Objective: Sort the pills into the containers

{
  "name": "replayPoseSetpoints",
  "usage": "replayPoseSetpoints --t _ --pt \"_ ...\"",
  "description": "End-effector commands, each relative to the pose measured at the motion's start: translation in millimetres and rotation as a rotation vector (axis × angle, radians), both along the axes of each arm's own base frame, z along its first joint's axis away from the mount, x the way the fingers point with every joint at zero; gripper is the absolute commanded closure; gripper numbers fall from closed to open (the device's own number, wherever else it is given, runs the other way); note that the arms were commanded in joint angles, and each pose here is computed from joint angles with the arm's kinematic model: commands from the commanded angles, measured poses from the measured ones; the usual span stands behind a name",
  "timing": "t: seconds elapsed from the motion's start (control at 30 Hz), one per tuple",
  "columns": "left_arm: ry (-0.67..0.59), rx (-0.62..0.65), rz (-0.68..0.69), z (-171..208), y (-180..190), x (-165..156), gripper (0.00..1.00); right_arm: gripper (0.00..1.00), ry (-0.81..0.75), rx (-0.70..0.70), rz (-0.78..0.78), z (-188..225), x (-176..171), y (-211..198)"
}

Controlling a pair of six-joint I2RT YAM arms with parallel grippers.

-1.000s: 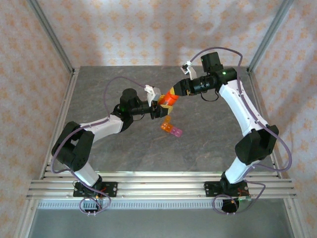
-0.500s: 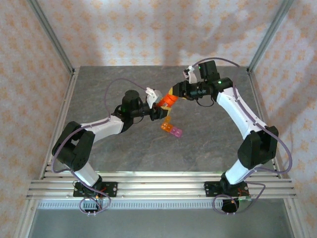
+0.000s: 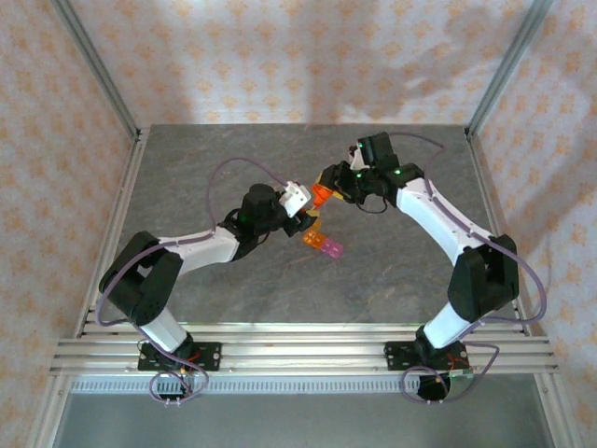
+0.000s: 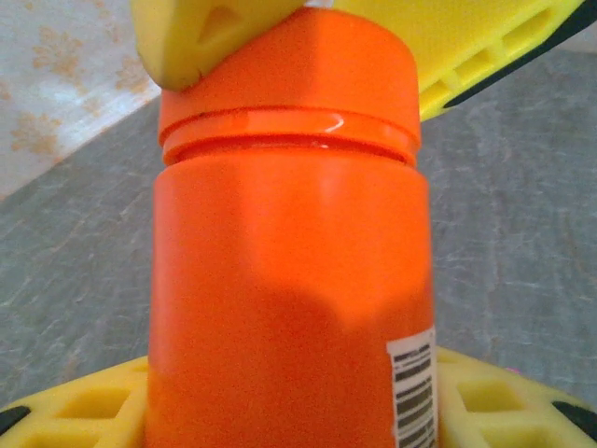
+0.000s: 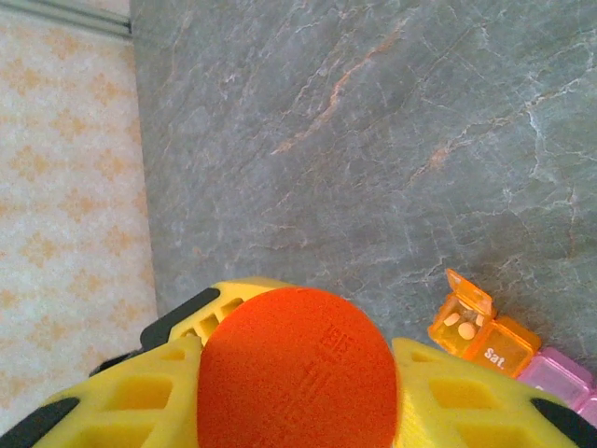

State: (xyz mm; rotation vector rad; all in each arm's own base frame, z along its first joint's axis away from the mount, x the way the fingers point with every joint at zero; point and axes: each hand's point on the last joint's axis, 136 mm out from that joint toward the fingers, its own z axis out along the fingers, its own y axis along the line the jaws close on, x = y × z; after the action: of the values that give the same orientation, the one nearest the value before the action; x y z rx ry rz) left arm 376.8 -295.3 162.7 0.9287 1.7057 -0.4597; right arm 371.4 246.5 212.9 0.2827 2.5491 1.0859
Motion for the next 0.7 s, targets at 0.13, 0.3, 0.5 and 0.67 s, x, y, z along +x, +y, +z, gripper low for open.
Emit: replayPoseSetpoints --t 0.13,0.3,0.5,0.67 --pt "-0.364 -0.159 -0.02 102 -20 -6 1.0 0.6 0.049 0.02 0.009 -14 -10 23" --pt "-0.347 -0.175 -0.025 100 -21 -6 1.0 0.6 0.048 0.02 0.005 -13 -10 23" --pt "-0.327 -0.18 -0.033 94 -23 -7 1.0 0.51 0.03 0.015 -0.007 -6 -8 21" --pt "-0.319 -0.176 -0.019 89 -21 -5 1.0 0.44 -0.008 0.005 -0.02 11 -1 20"
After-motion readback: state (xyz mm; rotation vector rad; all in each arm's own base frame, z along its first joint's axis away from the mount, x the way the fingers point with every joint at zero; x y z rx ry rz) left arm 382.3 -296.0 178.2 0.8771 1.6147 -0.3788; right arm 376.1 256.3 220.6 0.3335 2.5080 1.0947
